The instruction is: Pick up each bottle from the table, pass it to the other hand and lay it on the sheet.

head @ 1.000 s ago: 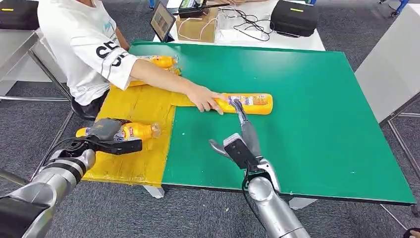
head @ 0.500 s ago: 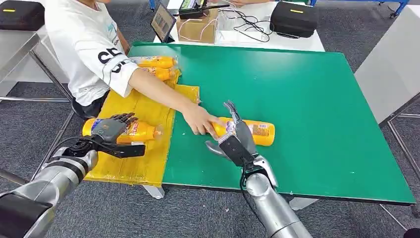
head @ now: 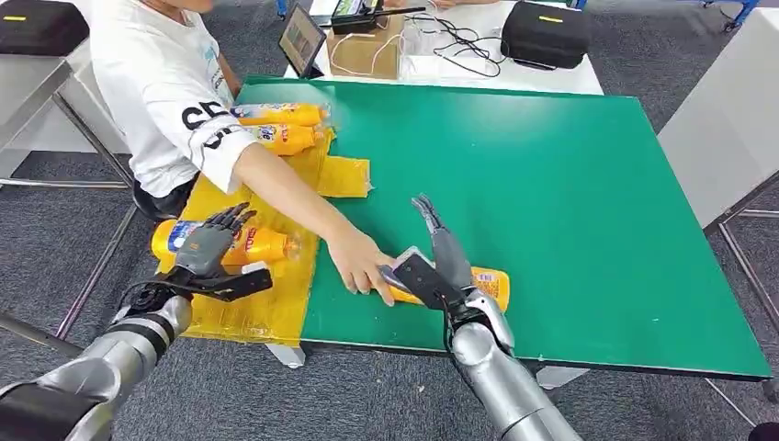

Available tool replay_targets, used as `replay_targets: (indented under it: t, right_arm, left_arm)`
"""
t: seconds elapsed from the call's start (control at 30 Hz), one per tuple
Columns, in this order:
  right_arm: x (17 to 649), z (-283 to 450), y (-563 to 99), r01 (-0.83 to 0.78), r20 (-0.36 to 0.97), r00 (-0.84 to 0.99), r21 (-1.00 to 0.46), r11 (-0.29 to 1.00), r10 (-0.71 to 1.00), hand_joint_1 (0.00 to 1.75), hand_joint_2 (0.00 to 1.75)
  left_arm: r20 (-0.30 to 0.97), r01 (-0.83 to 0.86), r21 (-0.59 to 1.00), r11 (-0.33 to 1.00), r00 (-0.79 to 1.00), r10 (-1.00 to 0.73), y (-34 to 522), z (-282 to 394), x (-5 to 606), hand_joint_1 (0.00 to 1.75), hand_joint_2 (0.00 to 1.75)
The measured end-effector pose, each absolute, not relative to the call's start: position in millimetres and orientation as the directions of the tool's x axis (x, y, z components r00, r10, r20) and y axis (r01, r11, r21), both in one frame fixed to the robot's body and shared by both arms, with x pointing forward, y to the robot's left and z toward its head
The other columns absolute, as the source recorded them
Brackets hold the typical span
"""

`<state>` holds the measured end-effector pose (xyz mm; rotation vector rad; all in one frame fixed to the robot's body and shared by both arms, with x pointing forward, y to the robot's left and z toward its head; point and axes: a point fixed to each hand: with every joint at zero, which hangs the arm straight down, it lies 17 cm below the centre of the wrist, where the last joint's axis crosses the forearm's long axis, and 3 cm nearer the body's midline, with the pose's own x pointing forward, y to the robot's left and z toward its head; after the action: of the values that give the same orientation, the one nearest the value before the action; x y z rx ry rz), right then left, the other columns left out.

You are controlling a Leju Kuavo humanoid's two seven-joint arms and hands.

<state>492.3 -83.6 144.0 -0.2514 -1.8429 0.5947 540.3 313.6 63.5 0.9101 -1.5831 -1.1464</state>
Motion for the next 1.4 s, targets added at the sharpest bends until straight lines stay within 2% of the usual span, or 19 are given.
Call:
replay_targets:
  t: [0.23,0.27,0.67,1.03,1.07,1.2,1.4]
  right_arm:
    - [497.9,121.5,-105.9,-0.101,0.765,-0.291,-0.622,0.776,0.575,0.00,0.00]
    - [498.4,119.4,-108.6,-0.100,0.758,-0.286,-0.632,0.768,0.586,0.00,1.75]
    - [490.7,74.1,-138.2,-0.158,0.672,-0.202,-0.740,0.653,0.713,0.00,1.75]
    - [474.8,50.1,-162.3,-0.192,0.603,-0.160,-0.796,0.574,0.782,0.00,1.75]
    - [474.1,48.9,-164.3,-0.194,0.595,-0.157,-0.801,0.566,0.788,0.00,1.75]
    - [471.6,43.2,-176.4,-0.198,0.542,-0.142,-0.835,0.513,0.828,0.00,1.75]
    - [469.1,40.3,-187.4,-0.202,0.504,-0.134,-0.857,0.474,0.853,0.00,1.75]
  left_arm:
    - [0.478,-0.110,0.847,0.520,-0.271,-0.836,319.3,79.7,533.4,0.00,0.00]
    - [0.504,-0.112,0.831,0.545,-0.264,-0.822,320.0,80.1,533.0,0.00,0.00]
    - [0.763,-0.117,0.572,0.812,-0.286,-0.579,300.9,102.3,529.8,0.00,0.00]
    - [0.871,-0.067,0.347,0.935,-0.348,-0.348,281.0,128.5,528.3,0.00,0.00]
    - [0.879,-0.058,0.325,0.944,-0.351,-0.324,278.6,129.9,528.2,0.00,1.75]
    - [0.910,-0.015,0.231,0.973,-0.351,-0.222,269.6,132.4,527.9,0.00,1.75]
    - [0.922,0.008,0.176,0.984,-0.351,-0.162,259.6,133.7,527.6,0.00,1.75]
